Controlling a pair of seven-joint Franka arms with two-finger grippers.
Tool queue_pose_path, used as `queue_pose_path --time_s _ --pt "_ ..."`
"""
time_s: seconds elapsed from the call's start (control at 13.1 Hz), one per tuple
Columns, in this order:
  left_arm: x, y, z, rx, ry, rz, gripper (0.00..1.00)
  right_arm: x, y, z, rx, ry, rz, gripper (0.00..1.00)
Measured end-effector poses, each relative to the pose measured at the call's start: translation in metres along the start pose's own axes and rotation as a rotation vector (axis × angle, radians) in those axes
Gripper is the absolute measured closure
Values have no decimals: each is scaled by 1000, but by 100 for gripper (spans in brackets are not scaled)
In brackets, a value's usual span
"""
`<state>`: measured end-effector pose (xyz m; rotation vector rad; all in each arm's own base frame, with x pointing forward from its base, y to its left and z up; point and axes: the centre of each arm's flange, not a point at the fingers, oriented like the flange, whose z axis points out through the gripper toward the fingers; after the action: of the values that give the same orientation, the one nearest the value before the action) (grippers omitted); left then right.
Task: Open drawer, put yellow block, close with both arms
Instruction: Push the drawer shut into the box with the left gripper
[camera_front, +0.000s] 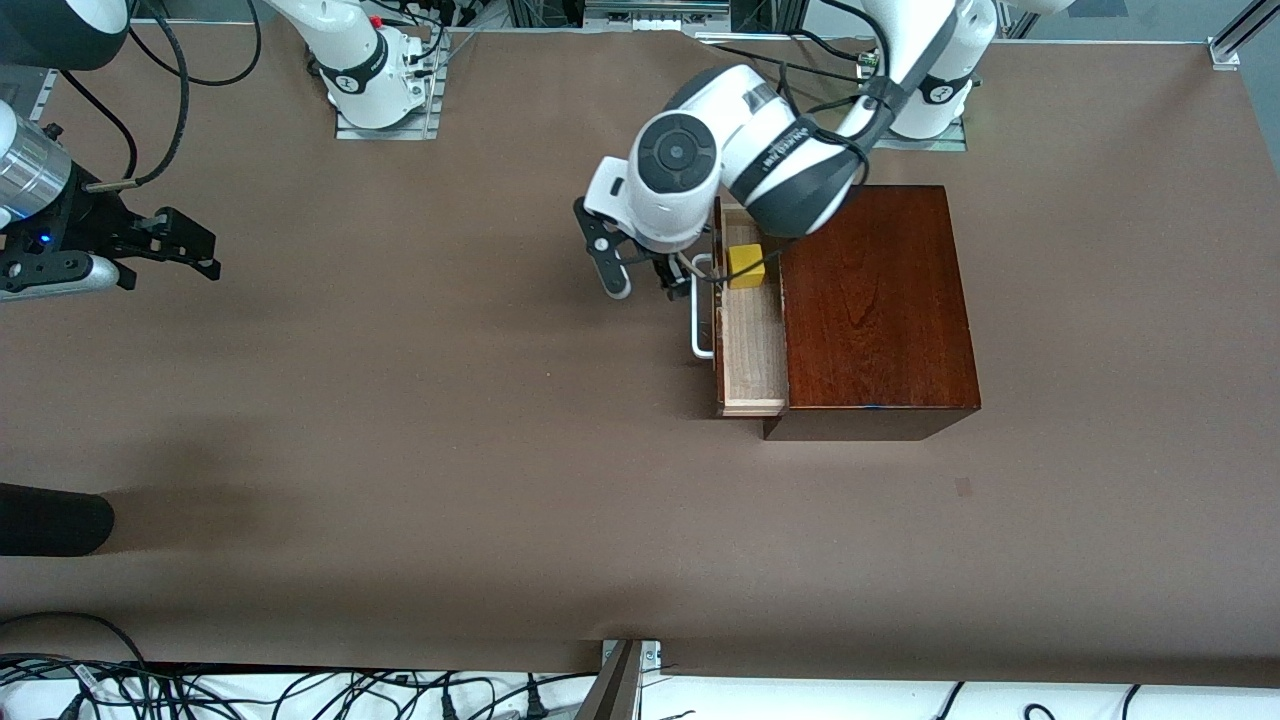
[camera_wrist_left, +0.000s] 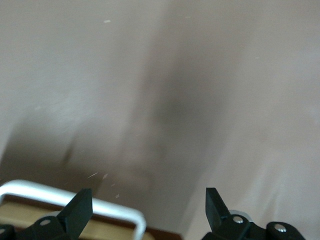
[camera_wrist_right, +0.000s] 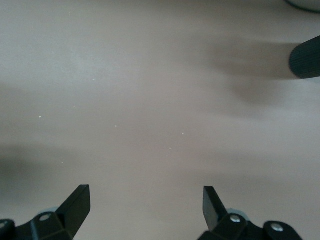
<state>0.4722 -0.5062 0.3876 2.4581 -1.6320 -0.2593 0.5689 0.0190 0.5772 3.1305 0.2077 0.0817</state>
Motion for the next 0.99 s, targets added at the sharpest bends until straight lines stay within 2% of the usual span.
queue_pose_path --time_s 0.15,0.3,0.46,0.53,0.76,0.99 --pt "10 24 9 -20 -4 -6 0 0 -2 -5 -7 0 -4 0" --pt "14 29 18 -129 16 -52 0 0 -3 -8 2 -2 -1 0" --pt "14 20 29 -158 12 -54 0 1 -9 -10 17 3 0 0" --pt "13 15 32 -148 9 -2 0 1 -12 -10 19 3 -3 0" --pt "6 -13 35 -98 18 296 0 1 -13 -10 21 0 -4 0" --pt "-2 -55 55 -87 44 470 0 3 -15 -7 43 -2 -1 0"
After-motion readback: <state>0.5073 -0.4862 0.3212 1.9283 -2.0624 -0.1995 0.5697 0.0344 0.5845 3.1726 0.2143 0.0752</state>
